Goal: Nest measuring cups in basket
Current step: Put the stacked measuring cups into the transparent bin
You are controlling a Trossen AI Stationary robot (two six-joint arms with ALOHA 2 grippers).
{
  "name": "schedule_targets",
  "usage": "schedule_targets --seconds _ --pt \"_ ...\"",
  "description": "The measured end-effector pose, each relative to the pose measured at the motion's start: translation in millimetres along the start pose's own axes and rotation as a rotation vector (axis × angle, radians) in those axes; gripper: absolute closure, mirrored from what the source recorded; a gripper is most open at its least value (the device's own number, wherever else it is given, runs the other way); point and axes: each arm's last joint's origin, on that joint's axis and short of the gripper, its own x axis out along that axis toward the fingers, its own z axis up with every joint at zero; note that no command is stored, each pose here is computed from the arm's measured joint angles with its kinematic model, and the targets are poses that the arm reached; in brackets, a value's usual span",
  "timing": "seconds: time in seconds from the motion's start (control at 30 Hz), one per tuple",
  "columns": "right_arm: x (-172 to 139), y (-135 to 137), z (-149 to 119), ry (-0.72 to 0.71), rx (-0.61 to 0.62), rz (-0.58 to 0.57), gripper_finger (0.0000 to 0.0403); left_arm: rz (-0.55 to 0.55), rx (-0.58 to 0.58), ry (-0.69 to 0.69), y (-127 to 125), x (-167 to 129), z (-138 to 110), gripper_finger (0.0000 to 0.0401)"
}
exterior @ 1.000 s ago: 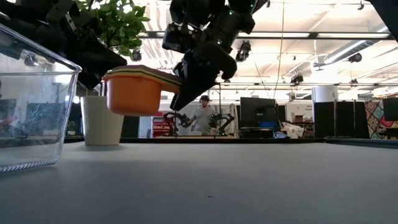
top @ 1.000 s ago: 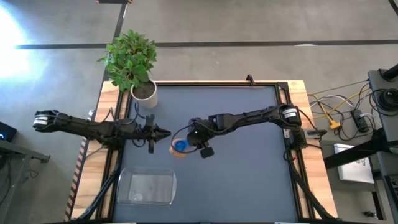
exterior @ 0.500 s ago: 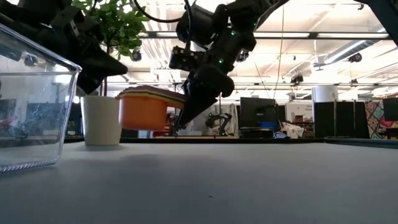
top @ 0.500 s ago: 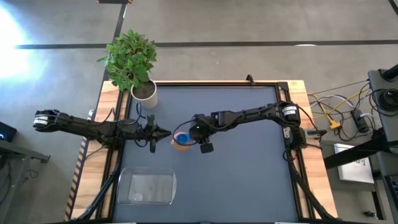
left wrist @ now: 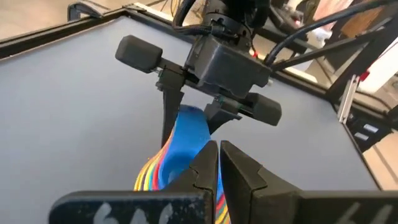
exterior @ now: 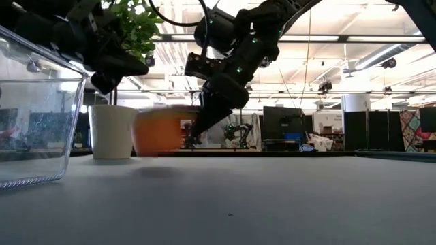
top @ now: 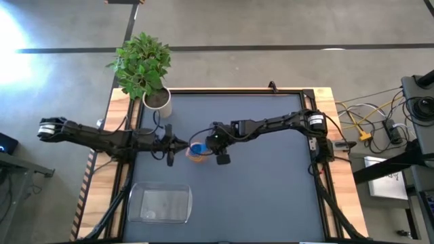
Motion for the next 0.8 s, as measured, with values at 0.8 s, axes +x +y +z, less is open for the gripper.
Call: schedule_targets --seconds 0.8 --pt "-58.5 5.2 -2.3 0.151 0.128 0.018 0.016 0.079 0.176 0.294 -27.7 50.1 42.6 0.0269"
